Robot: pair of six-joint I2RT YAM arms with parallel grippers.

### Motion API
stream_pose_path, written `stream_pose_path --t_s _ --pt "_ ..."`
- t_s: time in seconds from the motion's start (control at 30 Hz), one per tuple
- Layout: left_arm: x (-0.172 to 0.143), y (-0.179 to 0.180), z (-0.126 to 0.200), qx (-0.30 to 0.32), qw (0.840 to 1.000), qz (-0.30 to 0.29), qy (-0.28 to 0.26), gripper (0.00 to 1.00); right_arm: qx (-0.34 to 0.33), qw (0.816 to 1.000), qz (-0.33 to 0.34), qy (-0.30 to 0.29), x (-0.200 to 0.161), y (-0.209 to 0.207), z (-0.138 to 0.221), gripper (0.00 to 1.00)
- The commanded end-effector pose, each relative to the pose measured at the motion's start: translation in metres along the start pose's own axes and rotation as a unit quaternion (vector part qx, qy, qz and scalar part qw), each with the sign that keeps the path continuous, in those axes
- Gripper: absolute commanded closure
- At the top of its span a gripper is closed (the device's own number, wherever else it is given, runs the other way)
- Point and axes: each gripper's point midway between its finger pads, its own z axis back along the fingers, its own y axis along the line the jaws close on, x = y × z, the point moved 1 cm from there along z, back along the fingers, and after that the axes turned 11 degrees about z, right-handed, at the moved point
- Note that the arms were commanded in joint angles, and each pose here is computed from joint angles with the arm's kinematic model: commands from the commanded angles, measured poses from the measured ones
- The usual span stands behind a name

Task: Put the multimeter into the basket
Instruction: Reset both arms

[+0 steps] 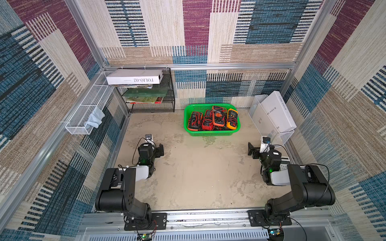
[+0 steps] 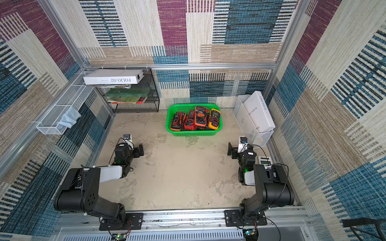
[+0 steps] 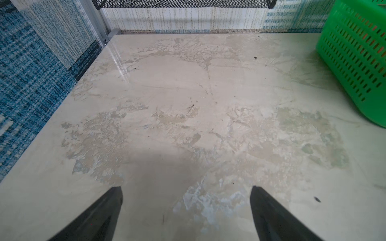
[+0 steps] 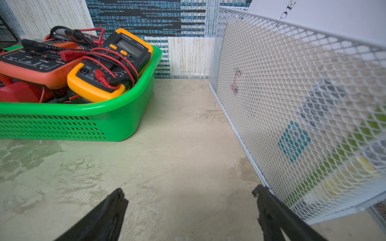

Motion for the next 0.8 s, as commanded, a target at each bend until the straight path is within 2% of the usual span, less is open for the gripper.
stream_pose_path --t_s 0.0,0.77 --pt "0.0019 -0.0033 0.0001 -0.015 1.0 0.006 -0.001 0.0 -0.015 1.0 0.006 -0.019 0.01 -0.0029 0.0004 0.0" --pt "0.002 -0.004 0.0004 -0.016 1.0 0.006 -0.001 0.0 -0.017 1.0 0.007 -0.018 0.0104 -0.003 0.0005 0.01"
